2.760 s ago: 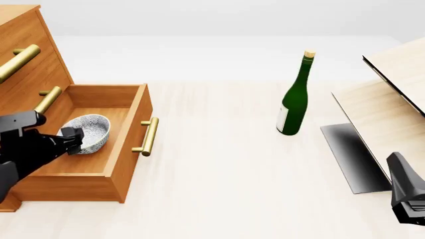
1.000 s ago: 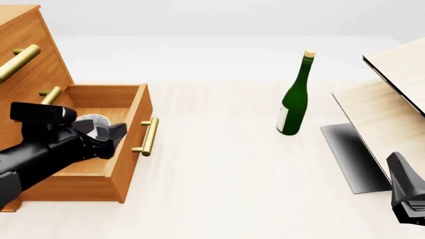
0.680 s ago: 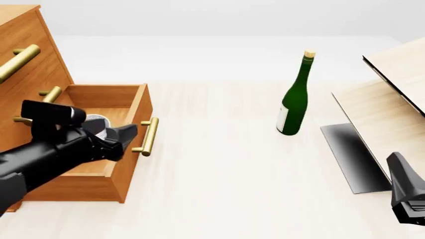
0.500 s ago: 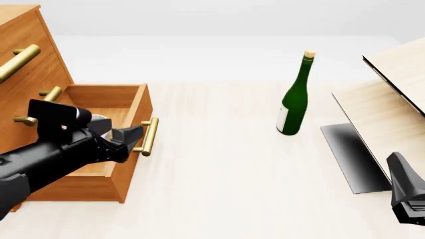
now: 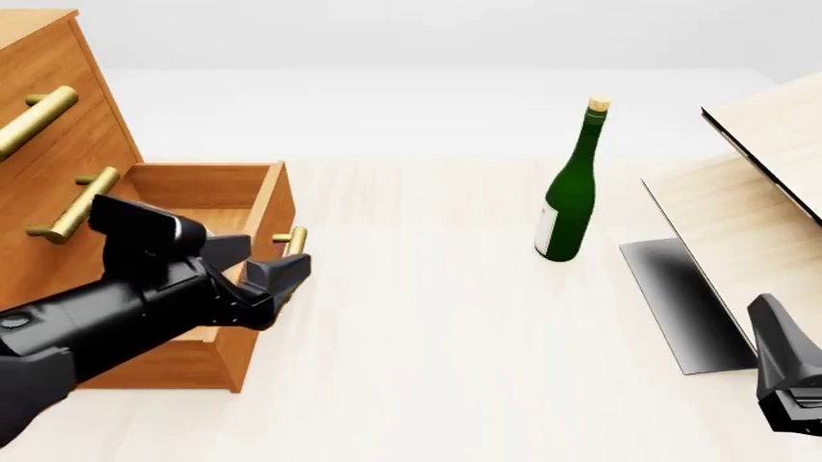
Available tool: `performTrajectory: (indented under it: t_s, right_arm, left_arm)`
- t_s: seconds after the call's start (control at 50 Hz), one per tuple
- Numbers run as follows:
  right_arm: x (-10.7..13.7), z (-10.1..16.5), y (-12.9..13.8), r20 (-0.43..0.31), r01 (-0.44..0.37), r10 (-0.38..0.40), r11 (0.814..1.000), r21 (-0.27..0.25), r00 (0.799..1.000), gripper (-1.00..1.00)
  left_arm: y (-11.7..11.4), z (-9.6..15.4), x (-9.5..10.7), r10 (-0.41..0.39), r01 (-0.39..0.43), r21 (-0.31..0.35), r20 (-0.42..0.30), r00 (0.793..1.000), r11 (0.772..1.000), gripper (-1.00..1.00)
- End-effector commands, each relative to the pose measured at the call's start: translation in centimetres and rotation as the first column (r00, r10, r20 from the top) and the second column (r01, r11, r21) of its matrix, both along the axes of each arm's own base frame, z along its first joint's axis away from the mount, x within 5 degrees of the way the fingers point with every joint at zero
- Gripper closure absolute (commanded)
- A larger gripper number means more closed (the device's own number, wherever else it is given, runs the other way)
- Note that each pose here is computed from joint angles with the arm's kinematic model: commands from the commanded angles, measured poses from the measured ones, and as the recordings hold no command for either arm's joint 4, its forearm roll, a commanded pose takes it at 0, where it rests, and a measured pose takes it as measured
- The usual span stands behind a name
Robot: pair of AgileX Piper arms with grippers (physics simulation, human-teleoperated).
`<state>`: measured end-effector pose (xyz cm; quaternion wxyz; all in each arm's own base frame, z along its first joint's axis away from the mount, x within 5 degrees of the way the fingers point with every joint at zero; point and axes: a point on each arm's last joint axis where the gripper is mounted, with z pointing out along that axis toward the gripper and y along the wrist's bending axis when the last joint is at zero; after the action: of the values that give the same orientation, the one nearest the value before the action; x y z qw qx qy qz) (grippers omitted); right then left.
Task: Put the bowl in the bottom drawer of the cabinet and close it.
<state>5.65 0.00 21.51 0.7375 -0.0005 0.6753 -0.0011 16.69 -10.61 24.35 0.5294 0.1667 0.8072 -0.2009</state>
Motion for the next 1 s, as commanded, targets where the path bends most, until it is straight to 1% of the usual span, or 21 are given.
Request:
performTrajectory:
  t_s: [0.02, 0.18, 0.2, 0.3, 0.38, 0.44, 0.48, 0.52, 0.62, 0.64, 0.68, 0.72, 0.76, 0.78, 0.82, 0.86, 0.9, 1.0]
  right_arm:
    - [0.0, 0.0, 0.0, 0.0, 0.0, 0.0, 1.0, 0.0, 1.0, -1.0]
    - [0.0, 0.0, 0.0, 0.0, 0.0, 0.0, 1.0, 0.0, 1.0, -1.0]
    - [0.0, 0.0, 0.0, 0.0, 0.0, 0.0, 1.0, 0.0, 1.0, -1.0]
    - [0.0, 0.0, 0.0, 0.0, 0.0, 0.0, 1.0, 0.0, 1.0, -1.0]
    - [0.0, 0.0, 0.0, 0.0, 0.0, 0.0, 1.0, -0.001, 1.0, -1.0]
    - [0.0, 0.0, 0.0, 0.0, 0.0, 0.0, 1.0, 0.0, 1.0, -1.0]
    - [0.0, 0.0, 0.0, 0.0, 0.0, 0.0, 1.0, 0.0, 1.0, -1.0]
    - [0.0, 0.0, 0.0, 0.0, 0.0, 0.0, 1.0, 0.0, 1.0, -1.0]
    - [0.0, 0.0, 0.0, 0.0, 0.0, 0.0, 1.0, 0.0, 1.0, -1.0]
    - [0.0, 0.0, 0.0, 0.0, 0.0, 0.0, 1.0, -0.001, 1.0, -1.0]
    - [0.0, 0.0, 0.0, 0.0, 0.0, 0.0, 1.0, 0.0, 1.0, -1.0]
    - [0.0, 0.0, 0.0, 0.0, 0.0, 0.0, 1.0, 0.0, 1.0, -1.0]
    - [0.0, 0.0, 0.0, 0.0, 0.0, 0.0, 1.0, -0.001, 1.0, -1.0]
    - [0.0, 0.0, 0.0, 0.0, 0.0, 0.0, 1.0, 0.0, 1.0, -1.0]
    - [0.0, 0.0, 0.0, 0.0, 0.0, 0.0, 1.0, 0.0, 1.0, -1.0]
    - [0.0, 0.0, 0.0, 0.0, 0.0, 0.0, 1.0, 0.0, 1.0, -1.0]
    - [0.0, 0.0, 0.0, 0.0, 0.0, 0.0, 1.0, 0.0, 1.0, -1.0]
    - [0.0, 0.0, 0.0, 0.0, 0.0, 0.0, 1.0, 0.0, 1.0, -1.0]
  left_arm:
    - [-1.2, 0.1, -0.2, -0.047, 0.047, -0.022, -0.015, 0.999, 0.999, -1.0]
    - [-1.7, 0.3, -0.4, -0.066, 0.065, -0.031, -0.021, 0.998, 0.997, -1.0]
    - [-2.1, 0.1, -0.3, -0.072, 0.07, -0.037, -0.038, 0.997, 0.997, -1.0]
    - [-2.5, -0.3, -0.2, -0.079, 0.076, -0.043, -0.056, 0.995, 0.996, -1.0]
    - [-2.7, -0.7, 0.3, -0.068, 0.064, -0.043, -0.082, 0.994, 0.997, -1.0]
    - [-2.8, -0.7, 0.3, -0.069, 0.065, -0.044, -0.083, 0.994, 0.997, -1.0]
    - [-3.0, -1.0, 0.5, -0.068, 0.063, -0.047, -0.1, 0.993, 0.997, -1.0]
    - [-3.6, -1.5, 0.5, -0.074, 0.066, -0.061, -0.132, 0.988, 0.996, -1.0]
    - [-3.8, -1.9, 0.7, -0.073, 0.064, -0.063, -0.147, 0.986, 0.996, -1.0]
    - [-4.1, -2.2, 0.7, -0.071, 0.059, -0.073, -0.17, 0.983, 0.996, -1.0]
    - [-4.1, -2.3, 0.7, -0.071, 0.06, -0.07, -0.168, 0.983, 0.996, -1.0]
    - [-4.2, -2.5, 0.8, -0.065, 0.051, -0.077, -0.183, 0.981, 0.996, -1.0]
    - [-4.4, -3.1, 0.9, -0.055, 0.037, -0.09, -0.216, 0.975, 0.995, -1.0]
    - [-4.3, -3.1, 0.9, -0.057, 0.039, -0.087, -0.21, 0.976, 0.995, -1.0]
    - [-4.4, -3.4, 1.0, -0.05, 0.029, -0.095, -0.228, 0.972, 0.995, -1.0]
    - [-4.4, -3.4, 1.0, -0.051, 0.031, -0.094, -0.224, 0.973, 0.995, -1.0]
    - [-4.6, -3.8, 1.0, -0.045, 0.02, -0.104, -0.247, 0.968, 0.994, -1.0]
    - [-4.7, -4.0, 1.0, -0.047, 0.018, -0.113, -0.256, 0.966, 0.993, -1.0]
